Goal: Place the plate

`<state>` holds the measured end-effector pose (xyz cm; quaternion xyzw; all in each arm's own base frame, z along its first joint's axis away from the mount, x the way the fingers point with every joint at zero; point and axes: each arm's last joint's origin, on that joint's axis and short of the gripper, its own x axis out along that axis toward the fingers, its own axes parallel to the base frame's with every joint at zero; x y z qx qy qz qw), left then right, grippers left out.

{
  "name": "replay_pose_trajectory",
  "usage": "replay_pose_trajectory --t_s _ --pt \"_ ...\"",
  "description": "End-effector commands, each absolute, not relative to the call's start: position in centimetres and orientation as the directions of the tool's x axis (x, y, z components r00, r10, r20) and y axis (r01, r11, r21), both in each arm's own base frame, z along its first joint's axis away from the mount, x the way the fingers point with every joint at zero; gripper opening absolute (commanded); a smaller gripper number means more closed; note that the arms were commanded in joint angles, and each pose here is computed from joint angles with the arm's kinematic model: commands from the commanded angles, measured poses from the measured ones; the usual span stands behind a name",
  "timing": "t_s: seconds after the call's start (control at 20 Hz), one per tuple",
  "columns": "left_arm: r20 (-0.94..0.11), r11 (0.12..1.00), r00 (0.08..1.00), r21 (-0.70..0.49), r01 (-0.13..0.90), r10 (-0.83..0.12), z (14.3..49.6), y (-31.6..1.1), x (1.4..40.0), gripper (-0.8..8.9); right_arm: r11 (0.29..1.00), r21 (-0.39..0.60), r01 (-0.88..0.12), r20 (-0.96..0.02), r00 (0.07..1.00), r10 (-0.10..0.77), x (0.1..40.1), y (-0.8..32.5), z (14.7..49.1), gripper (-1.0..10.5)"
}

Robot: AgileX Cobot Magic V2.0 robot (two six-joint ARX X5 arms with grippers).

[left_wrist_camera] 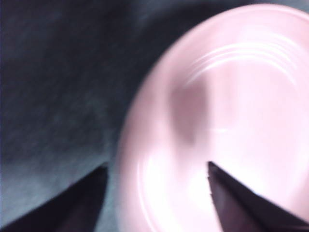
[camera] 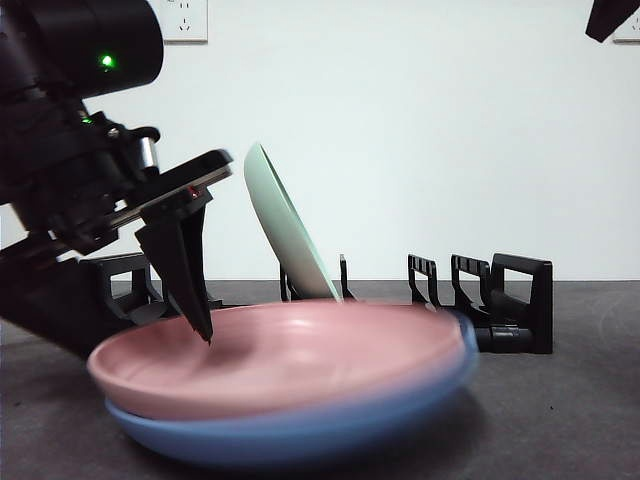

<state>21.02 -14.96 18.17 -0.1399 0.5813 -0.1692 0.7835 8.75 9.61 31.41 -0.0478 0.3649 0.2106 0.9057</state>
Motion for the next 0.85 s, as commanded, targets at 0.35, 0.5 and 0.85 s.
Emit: replay_pose_trajectory --t_s 0.35,0.5,0.85 --pt "-0.842 0.912 0.351 -0.386 0.141 -0.411 20.9 -13.6 20.2 4.17 0.906 0.079 -0.416 -0.67 0.651 0.357 8.8 9.8 31.6 2.8" --pt "-0.81 0.926 0.449 -0.336 0.174 -0.378 23.4 -11.4 19.0 4.15 0.906 0.082 -0.416 -0.666 0.653 0.36 8.8 9.9 31.7 2.8" --pt "-0.644 0.94 0.685 -0.245 0.236 -0.34 29.2 -4.8 13.1 4.07 0.897 0.106 -0.43 -0.651 0.652 0.389 9.0 10.3 31.8 2.8"
